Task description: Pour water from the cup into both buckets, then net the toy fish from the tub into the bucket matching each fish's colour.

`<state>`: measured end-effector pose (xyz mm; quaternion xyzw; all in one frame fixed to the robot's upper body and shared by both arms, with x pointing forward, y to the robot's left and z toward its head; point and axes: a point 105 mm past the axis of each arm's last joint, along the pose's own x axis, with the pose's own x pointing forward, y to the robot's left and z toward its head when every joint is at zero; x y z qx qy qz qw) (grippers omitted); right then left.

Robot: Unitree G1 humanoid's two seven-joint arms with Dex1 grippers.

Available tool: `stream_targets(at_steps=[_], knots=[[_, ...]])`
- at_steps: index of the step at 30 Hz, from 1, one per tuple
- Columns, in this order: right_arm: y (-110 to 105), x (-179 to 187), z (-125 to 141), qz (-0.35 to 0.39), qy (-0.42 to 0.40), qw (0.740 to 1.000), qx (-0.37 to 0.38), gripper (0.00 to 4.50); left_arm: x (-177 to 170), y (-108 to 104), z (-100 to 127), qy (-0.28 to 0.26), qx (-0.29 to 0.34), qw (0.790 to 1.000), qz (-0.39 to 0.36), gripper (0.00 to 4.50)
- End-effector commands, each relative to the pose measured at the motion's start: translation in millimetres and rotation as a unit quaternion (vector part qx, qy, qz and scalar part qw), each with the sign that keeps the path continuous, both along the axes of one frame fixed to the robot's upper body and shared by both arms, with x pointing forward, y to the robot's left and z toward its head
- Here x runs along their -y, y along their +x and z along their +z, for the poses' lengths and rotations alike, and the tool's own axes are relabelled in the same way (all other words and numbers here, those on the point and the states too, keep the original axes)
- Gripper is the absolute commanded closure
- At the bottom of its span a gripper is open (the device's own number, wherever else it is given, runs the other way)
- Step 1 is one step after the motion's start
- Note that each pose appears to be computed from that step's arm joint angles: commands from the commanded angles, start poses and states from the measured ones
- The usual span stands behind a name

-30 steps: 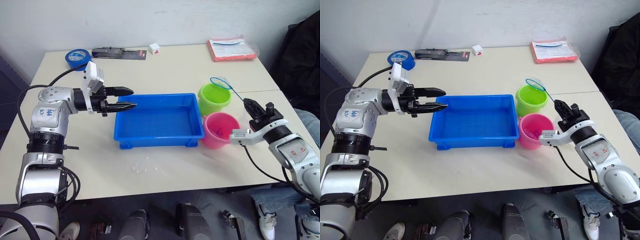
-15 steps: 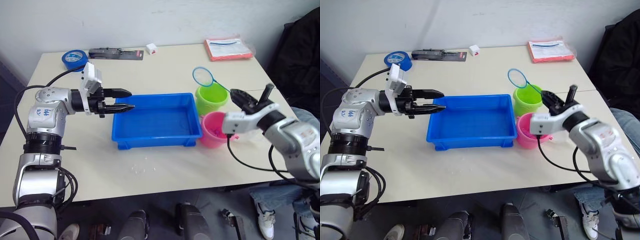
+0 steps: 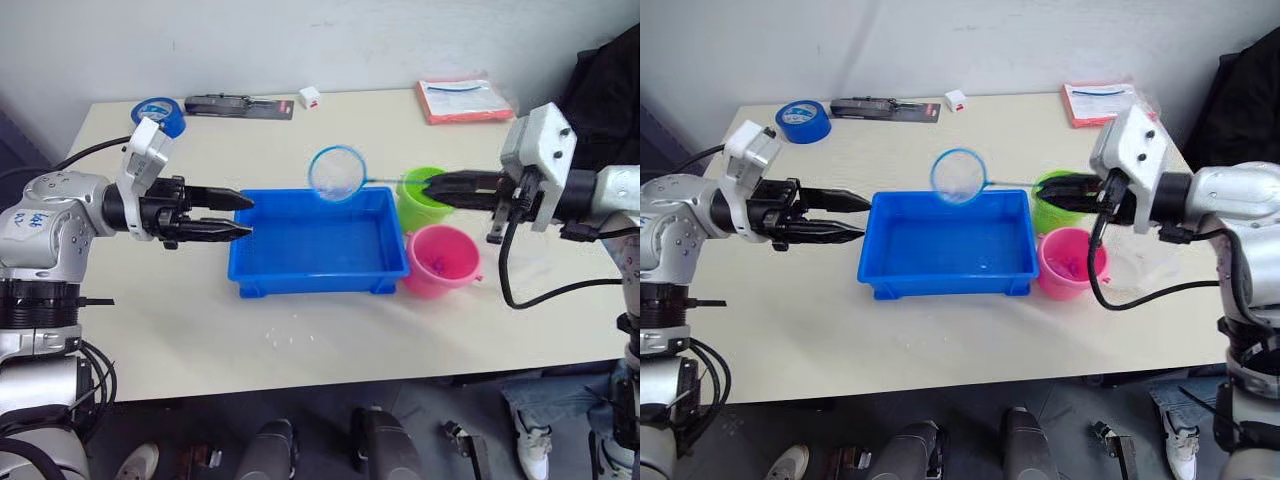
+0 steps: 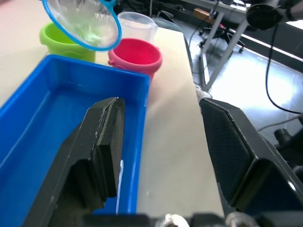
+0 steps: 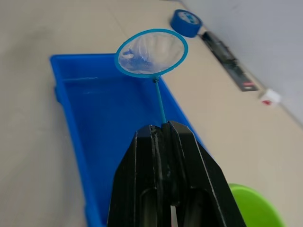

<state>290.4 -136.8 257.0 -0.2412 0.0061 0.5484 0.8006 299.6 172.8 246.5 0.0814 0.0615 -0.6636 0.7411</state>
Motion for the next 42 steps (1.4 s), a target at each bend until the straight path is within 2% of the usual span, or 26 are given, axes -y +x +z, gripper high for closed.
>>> stream_targets(at_steps=[1,4,7,11,14,17,28,30,31,36,39,42], knots=[[-25.8,-17.6,-22.8,0.084,-0.006,0.993,-0.085,3.70,3.4,-13.0,-2.9,0.030,0.005,0.999,-0.025,1.71],[-36.7,-27.1,-48.7,0.123,-0.013,0.982,-0.140,3.70,10.3,-21.4,-8.9,0.047,0.000,0.998,-0.043,1.71],[-40.5,-36.3,-73.0,0.140,-0.024,0.978,-0.152,3.70,20.6,-24.7,-23.3,0.067,0.005,0.996,-0.052,1.71],[-39.7,-47.1,-96.1,0.137,-0.028,0.977,-0.158,3.70,31.8,-24.1,-53.3,0.101,0.026,0.993,-0.055,1.71],[-38.4,-57.2,-119.9,0.131,-0.038,0.978,-0.159,3.70,38.0,-20.8,-85.7,0.152,0.047,0.986,-0.056,1.71],[-32.3,-68.8,-138.5,0.121,-0.041,0.980,-0.151,3.70,46.5,-25.9,-104.9,0.164,0.039,0.983,-0.072,1.71],[-15.5,-89.8,-172.6,0.112,-0.060,0.982,-0.140,3.70,56.6,-32.5,-135.1,0.197,0.022,0.976,-0.087,1.71],[-13.3,-88.9,-174.9,0.110,-0.064,0.981,-0.143,2.68,56.1,-32.3,-136.1,0.198,0.023,0.976,-0.082,1.71],[-12.5,-88.4,-174.7,0.109,-0.064,0.982,-0.143,2.36,56.2,-32.0,-135.8,0.197,0.024,0.977,-0.079,1.71],[-12.5,-75.6,-165.0,0.101,-0.071,0.983,-0.138,0.08,55.5,-30.3,-130.4,0.181,0.031,0.981,-0.057,1.71],[-16.5,-46.3,-141.6,0.075,-0.074,0.986,-0.131,0.02,48.0,-29.7,-121.3,0.142,0.024,0.990,-0.002,1.71],[-31.2,-25.2,-133.8,0.045,-0.066,0.986,-0.144,0.02,37.4,-41.8,-128.2,0.119,-0.008,0.992,0.049,1.71]])
